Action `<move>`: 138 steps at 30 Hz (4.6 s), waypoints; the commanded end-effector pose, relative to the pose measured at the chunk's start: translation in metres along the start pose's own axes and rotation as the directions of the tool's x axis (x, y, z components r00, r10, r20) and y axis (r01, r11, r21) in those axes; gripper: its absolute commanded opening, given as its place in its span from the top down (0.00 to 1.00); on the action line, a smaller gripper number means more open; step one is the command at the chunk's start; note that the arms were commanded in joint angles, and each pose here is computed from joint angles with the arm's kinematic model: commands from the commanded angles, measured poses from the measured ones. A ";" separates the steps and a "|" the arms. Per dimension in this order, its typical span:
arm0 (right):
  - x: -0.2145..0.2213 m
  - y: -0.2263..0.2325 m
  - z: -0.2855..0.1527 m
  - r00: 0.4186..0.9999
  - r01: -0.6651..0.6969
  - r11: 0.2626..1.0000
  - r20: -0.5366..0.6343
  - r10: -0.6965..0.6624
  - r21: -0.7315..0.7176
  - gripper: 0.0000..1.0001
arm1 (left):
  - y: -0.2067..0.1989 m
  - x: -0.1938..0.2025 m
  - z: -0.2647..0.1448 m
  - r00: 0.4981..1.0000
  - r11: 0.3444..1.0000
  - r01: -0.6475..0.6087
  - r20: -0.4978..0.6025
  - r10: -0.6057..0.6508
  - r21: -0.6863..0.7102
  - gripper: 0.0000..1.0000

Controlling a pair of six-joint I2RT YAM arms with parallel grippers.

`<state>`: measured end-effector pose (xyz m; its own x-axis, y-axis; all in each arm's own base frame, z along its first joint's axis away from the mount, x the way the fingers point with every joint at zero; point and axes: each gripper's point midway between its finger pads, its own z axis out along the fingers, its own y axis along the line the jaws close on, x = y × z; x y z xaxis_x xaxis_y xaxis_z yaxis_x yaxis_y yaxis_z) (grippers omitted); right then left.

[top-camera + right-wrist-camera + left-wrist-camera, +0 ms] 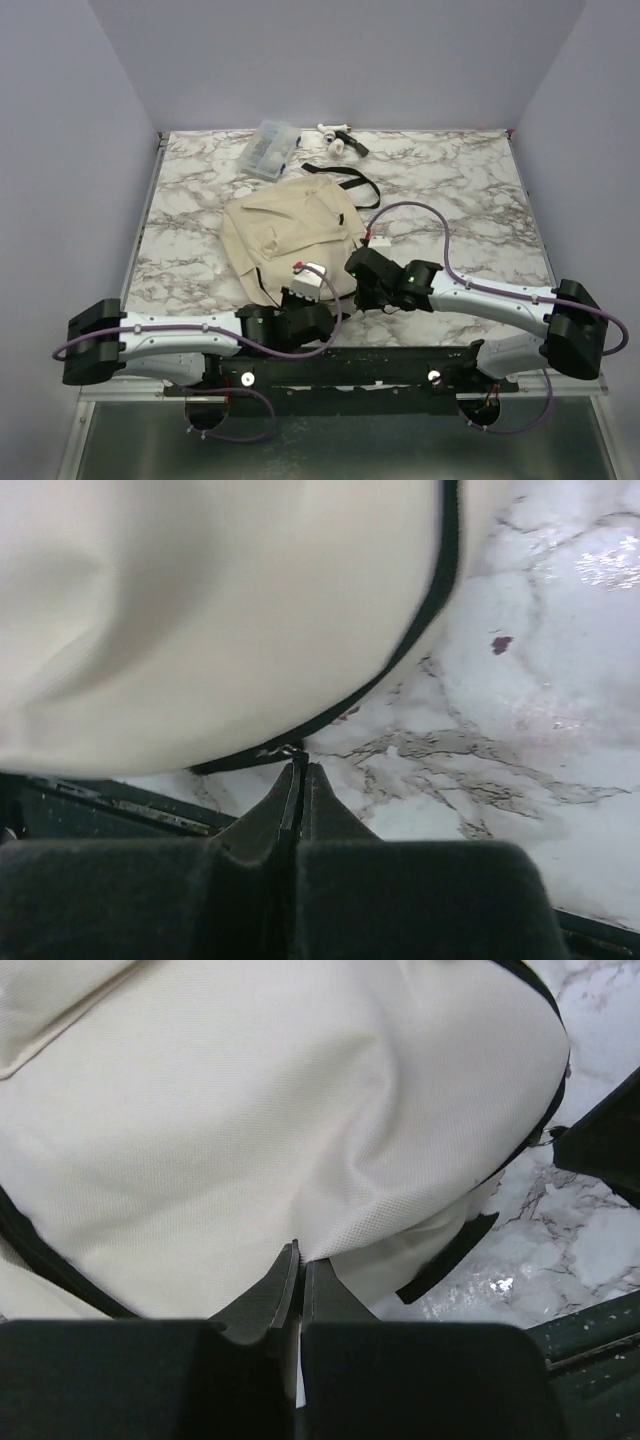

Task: Pack the student bag
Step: Zip the student bag at the center of the board.

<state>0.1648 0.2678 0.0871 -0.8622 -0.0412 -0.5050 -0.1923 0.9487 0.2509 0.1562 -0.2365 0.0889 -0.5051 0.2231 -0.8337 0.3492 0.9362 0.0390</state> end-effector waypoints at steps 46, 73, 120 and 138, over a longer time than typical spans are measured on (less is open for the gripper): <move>-0.025 -0.023 -0.006 0.924 -0.378 0.871 -0.065 0.378 -0.314 0.17 | -0.003 -0.055 -0.089 0.946 0.836 0.257 0.051 -0.320 0.484 0.26; -0.010 -0.030 0.059 0.633 -0.772 0.563 -0.280 0.722 -0.296 0.40 | -0.057 0.037 0.026 0.888 0.873 0.342 -0.424 -0.178 0.349 0.69; -0.044 -0.039 0.039 0.792 -0.578 0.751 0.002 0.610 -0.321 0.99 | -0.051 0.051 0.037 0.869 0.869 0.369 -0.453 -0.197 0.330 0.78; -0.109 -0.019 0.061 0.873 -0.392 0.858 0.160 0.461 -0.332 0.99 | -0.048 0.076 0.039 0.826 0.872 0.396 -0.526 -0.203 0.287 1.00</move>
<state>0.2605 0.2754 0.0788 -0.8311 0.4267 -0.3567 0.0470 0.6930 0.7194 0.1436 -0.2893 0.0252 -0.8742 0.1109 -0.4726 0.3615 0.7986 -0.4813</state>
